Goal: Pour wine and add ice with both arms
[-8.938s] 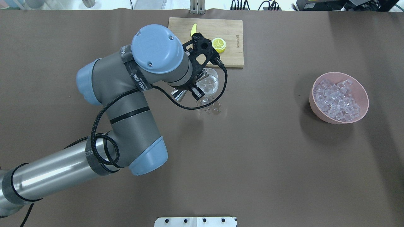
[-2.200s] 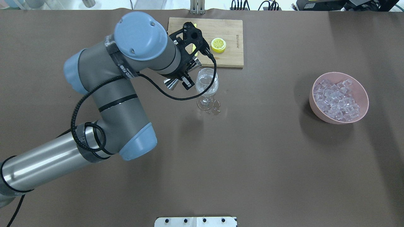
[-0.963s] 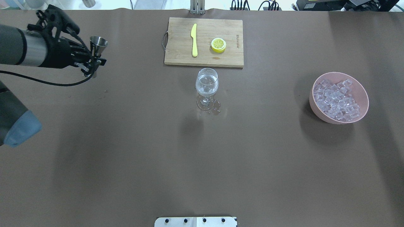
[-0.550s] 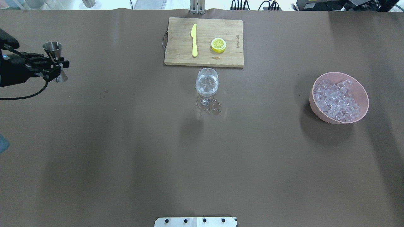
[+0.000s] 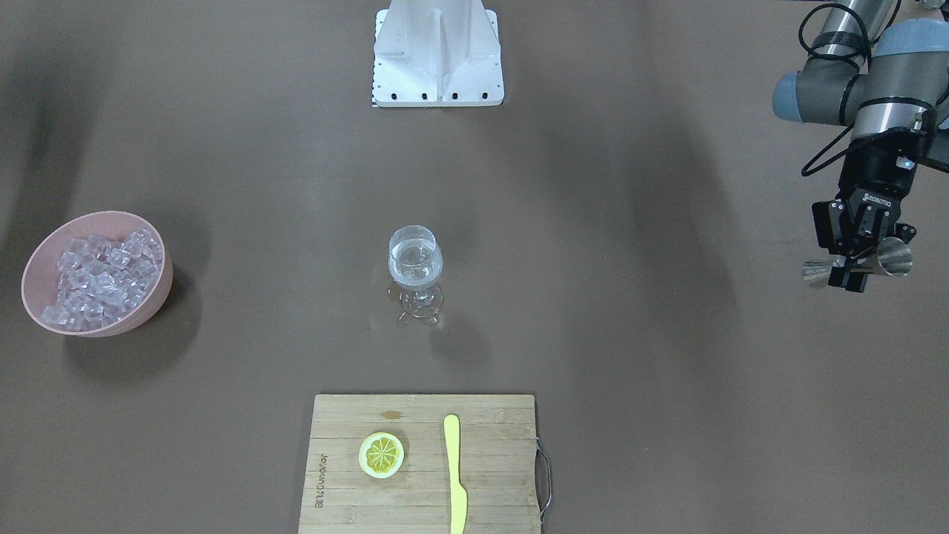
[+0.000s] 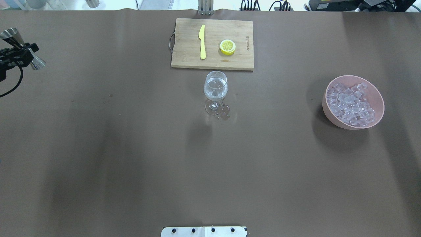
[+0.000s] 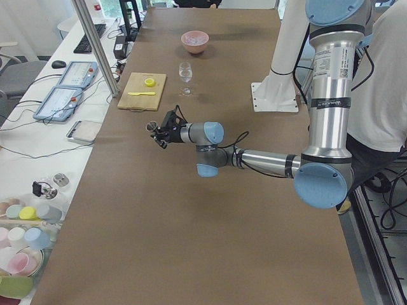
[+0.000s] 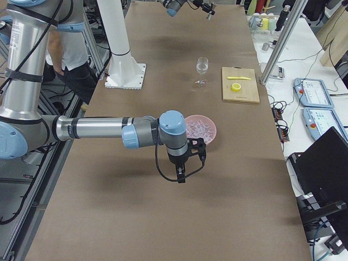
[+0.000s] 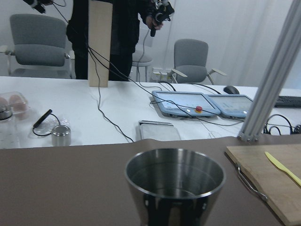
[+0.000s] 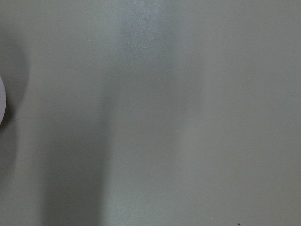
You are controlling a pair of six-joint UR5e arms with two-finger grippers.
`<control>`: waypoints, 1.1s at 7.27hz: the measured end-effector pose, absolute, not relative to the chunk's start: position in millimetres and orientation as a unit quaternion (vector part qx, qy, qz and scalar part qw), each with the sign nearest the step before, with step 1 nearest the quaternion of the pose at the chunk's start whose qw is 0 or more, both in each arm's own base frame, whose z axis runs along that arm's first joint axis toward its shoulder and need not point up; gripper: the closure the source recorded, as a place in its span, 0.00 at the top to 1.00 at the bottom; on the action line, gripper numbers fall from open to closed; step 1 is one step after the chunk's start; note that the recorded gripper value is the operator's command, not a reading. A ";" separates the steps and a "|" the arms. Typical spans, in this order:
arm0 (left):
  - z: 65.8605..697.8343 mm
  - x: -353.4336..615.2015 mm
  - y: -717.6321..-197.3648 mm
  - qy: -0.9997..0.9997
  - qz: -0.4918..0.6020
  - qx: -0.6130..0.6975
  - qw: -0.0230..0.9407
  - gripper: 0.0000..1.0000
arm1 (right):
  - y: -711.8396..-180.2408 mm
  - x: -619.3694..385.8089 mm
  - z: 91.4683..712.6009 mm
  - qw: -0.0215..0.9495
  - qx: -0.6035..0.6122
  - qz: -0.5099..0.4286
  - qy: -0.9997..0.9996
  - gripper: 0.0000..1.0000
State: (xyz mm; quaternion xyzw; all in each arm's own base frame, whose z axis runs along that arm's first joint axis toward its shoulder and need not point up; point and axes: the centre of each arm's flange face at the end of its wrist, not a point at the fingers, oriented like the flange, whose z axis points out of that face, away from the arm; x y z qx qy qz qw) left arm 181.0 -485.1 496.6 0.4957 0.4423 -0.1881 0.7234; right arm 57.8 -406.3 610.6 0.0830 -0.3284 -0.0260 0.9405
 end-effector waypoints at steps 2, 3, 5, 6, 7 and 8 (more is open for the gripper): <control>466.3 199.2 -484.7 0.400 -0.237 0.484 0.742 0.00 | -407.6 57.8 609.4 0.940 0.084 -0.026 -0.328 1.00; 449.2 216.7 -479.4 0.364 -0.256 0.481 0.755 0.00 | -408.7 57.7 608.5 0.940 0.085 -0.027 -0.328 1.00; 438.3 244.0 -475.0 0.260 -0.286 0.493 0.780 0.00 | -410.9 57.8 607.3 0.940 0.087 -0.027 -0.328 1.00; 438.6 247.3 -477.3 0.214 -0.293 0.503 0.784 0.00 | -411.3 57.7 607.2 0.940 0.087 -0.027 -0.328 1.00; 444.6 248.2 -479.0 0.191 -0.301 0.506 0.786 0.00 | -411.5 57.8 607.0 0.940 0.088 -0.027 -0.328 1.00; 458.7 250.7 -481.1 0.185 -0.320 0.498 0.785 0.00 | -411.6 57.7 606.6 0.940 0.088 -0.028 -0.327 1.00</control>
